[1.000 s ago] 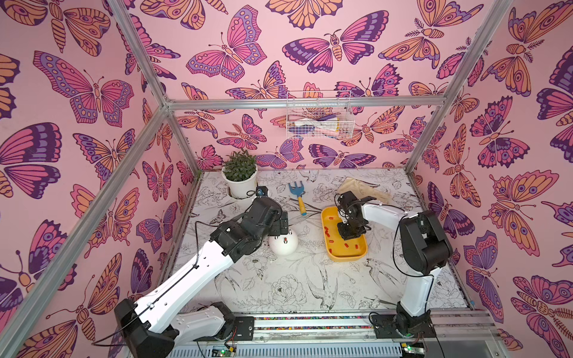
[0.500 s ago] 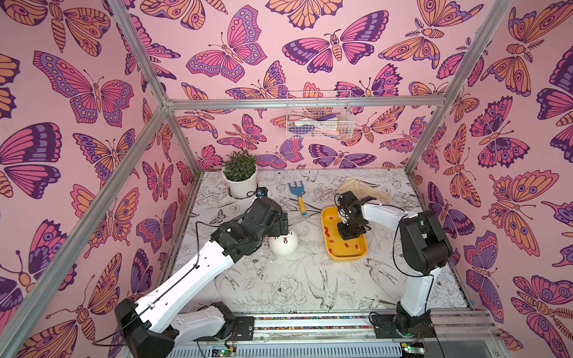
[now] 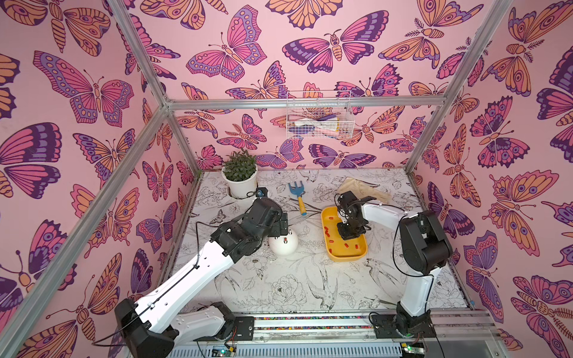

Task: Cover the protruding screws with screw protection sleeves
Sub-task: Pick up the screw protection sleeve from the storage box.

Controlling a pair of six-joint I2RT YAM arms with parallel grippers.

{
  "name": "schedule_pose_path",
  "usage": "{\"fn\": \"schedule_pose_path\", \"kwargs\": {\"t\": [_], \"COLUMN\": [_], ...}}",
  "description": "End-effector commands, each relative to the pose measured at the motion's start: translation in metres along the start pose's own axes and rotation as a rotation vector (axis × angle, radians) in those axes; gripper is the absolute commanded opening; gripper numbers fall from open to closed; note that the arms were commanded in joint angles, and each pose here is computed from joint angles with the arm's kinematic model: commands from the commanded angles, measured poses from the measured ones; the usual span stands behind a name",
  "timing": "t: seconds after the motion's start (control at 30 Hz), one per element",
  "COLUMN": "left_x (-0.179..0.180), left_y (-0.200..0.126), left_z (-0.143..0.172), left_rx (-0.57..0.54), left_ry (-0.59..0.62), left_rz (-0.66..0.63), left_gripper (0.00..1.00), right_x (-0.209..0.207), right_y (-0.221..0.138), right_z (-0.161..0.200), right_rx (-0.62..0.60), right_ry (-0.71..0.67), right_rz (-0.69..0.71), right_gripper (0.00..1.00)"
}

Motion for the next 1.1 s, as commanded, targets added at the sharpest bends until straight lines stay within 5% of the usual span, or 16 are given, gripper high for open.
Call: {"fn": "schedule_pose_path", "kwargs": {"t": [0.0,0.6,1.07], "left_x": [0.005,-0.01,-0.054], "left_y": [-0.001,0.013,0.057], "left_z": [0.002,0.004,-0.009], "left_rx": [-0.006,0.051,0.15], "left_ry": [-0.019,-0.011,0.045], "left_rz": [-0.016,0.03,0.121], "left_gripper": [1.0,1.0,1.0], "right_x": [0.002,0.006,0.019], "right_y": [0.007,-0.021,-0.081], "right_z": [0.001,-0.002,0.018], "right_rx": [0.025,-0.054,-0.147], "right_ry": [-0.014,-0.026,-0.087], "right_rz": [-0.005,-0.05,-0.192], "right_gripper": [0.13,0.09,0.09]}}
Point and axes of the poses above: each gripper's point midway between its finger pads, its own y axis out along the fingers, its own x axis along the line the jaws close on, z = x × y, the point moved 1 cm from there along -y, back along the fingers, and after that the axes turned 11 degrees about y, right-handed, at the moved point
